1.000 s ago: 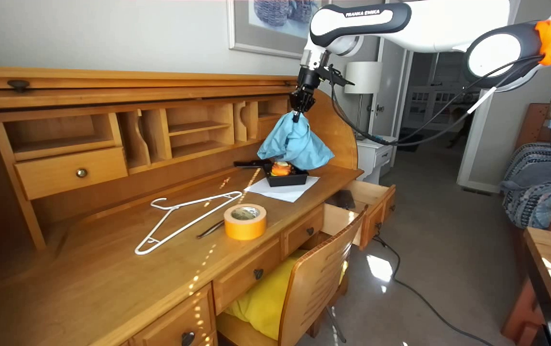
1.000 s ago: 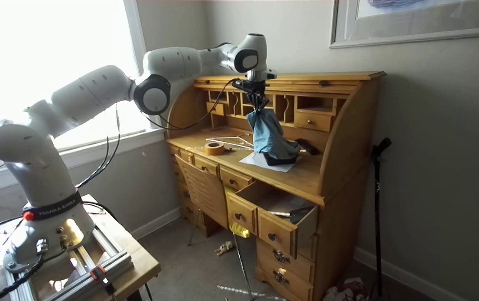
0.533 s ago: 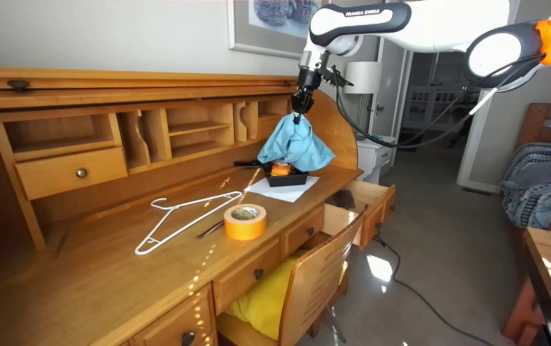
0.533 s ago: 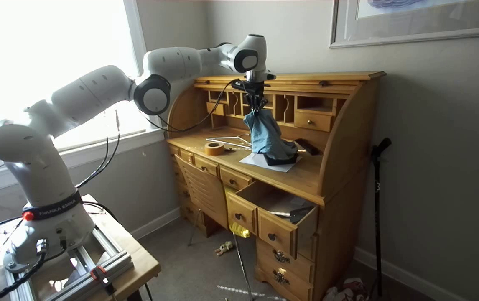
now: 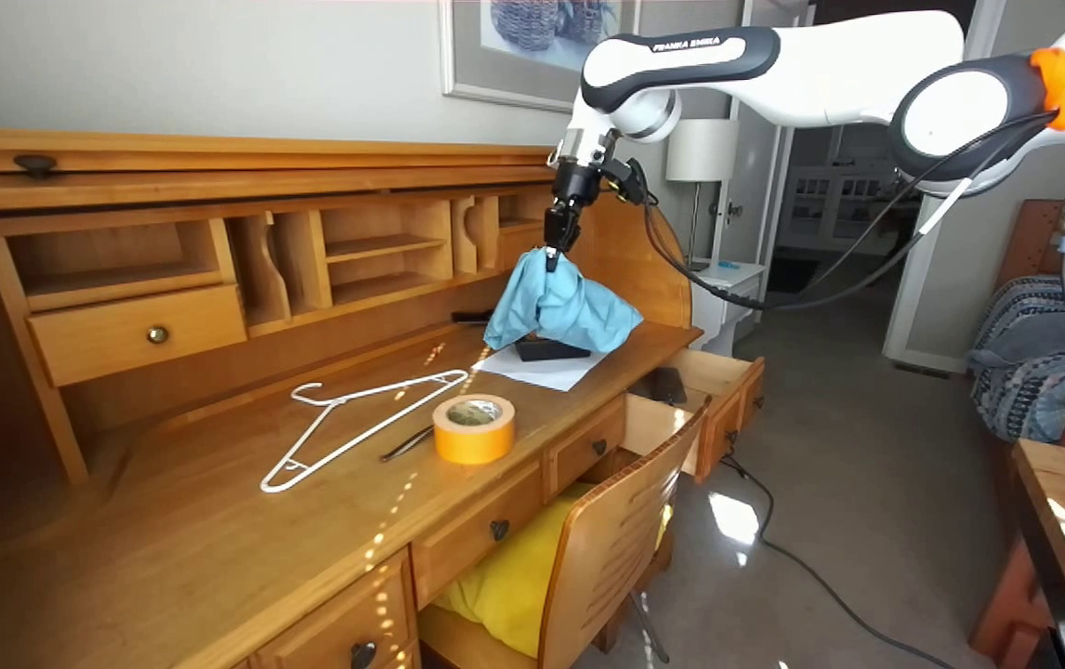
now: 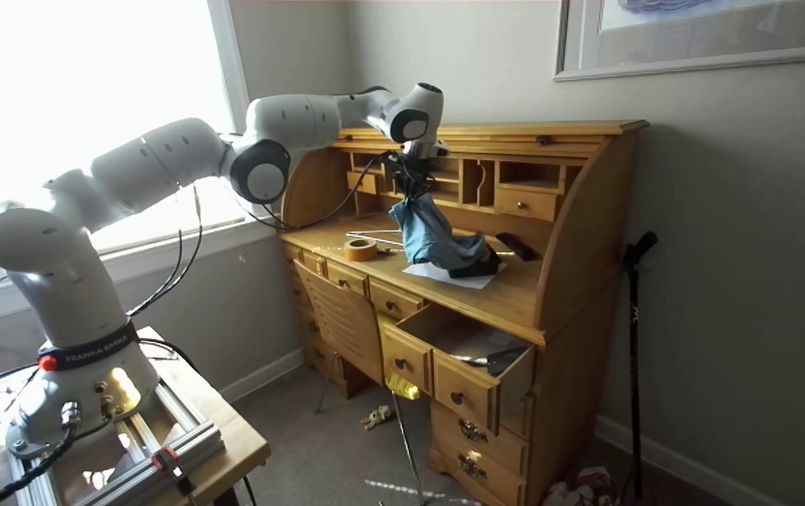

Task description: Use the blue cloth to wipe the right side of the cupboard

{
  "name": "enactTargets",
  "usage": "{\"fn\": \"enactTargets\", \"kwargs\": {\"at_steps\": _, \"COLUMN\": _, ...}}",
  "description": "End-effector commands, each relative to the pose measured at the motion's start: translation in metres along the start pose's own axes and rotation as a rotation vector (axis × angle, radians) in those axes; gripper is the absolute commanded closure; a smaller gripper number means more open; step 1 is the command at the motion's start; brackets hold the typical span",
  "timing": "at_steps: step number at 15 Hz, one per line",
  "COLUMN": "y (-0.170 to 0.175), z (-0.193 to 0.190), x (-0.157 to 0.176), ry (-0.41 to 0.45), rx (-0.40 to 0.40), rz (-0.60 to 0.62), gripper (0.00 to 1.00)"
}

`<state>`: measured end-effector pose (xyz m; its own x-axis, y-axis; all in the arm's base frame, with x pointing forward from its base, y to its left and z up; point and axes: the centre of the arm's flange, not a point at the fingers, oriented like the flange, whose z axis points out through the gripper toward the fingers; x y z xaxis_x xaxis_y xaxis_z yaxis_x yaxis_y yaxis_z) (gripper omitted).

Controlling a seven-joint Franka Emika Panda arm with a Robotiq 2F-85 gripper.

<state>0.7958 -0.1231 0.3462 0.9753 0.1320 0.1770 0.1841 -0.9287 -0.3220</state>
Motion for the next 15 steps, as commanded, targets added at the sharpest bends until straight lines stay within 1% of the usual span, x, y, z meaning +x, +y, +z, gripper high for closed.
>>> {"fn": "enactTargets", "kwargs": {"at_steps": 1, "y": -0.031, "z": 0.028, "x": 0.02, "ry": -0.05, "rx": 0.134, "rz": -0.131, "gripper": 0.99}}
{"fn": "enactTargets", "kwargs": {"at_steps": 2, "y": -0.043, "z": 0.038, "x": 0.023, "ry": -0.065, "rx": 0.161, "rz": -0.169, "gripper": 0.99}}
{"fn": "enactTargets", "kwargs": {"at_steps": 4, "y": -0.059, "z": 0.057, "x": 0.029, "ry": -0.1, "rx": 0.18, "rz": -0.219, "gripper": 0.99}}
{"fn": "enactTargets", "kwargs": {"at_steps": 6, "y": -0.06, "z": 0.067, "x": 0.03, "ry": -0.118, "rx": 0.187, "rz": -0.22, "gripper": 0.99}}
{"fn": "enactTargets", "kwargs": {"at_steps": 9, "y": -0.051, "z": 0.076, "x": 0.028, "ry": -0.132, "rx": 0.185, "rz": -0.205, "gripper": 0.99}}
{"fn": "enactTargets", "kwargs": {"at_steps": 10, "y": -0.048, "z": 0.077, "x": 0.027, "ry": -0.134, "rx": 0.185, "rz": -0.202, "gripper": 0.94}}
{"fn": "enactTargets", "kwargs": {"at_steps": 11, "y": -0.044, "z": 0.076, "x": 0.028, "ry": -0.133, "rx": 0.188, "rz": -0.188, "gripper": 0.69}}
{"fn": "enactTargets", "kwargs": {"at_steps": 12, "y": -0.039, "z": 0.073, "x": 0.028, "ry": -0.123, "rx": 0.184, "rz": -0.182, "gripper": 0.69}}
{"fn": "enactTargets", "kwargs": {"at_steps": 13, "y": -0.035, "z": 0.069, "x": 0.027, "ry": -0.116, "rx": 0.18, "rz": -0.178, "gripper": 0.64}}
{"fn": "enactTargets", "kwargs": {"at_steps": 15, "y": -0.031, "z": 0.053, "x": 0.026, "ry": -0.104, "rx": 0.164, "rz": -0.148, "gripper": 0.51}}
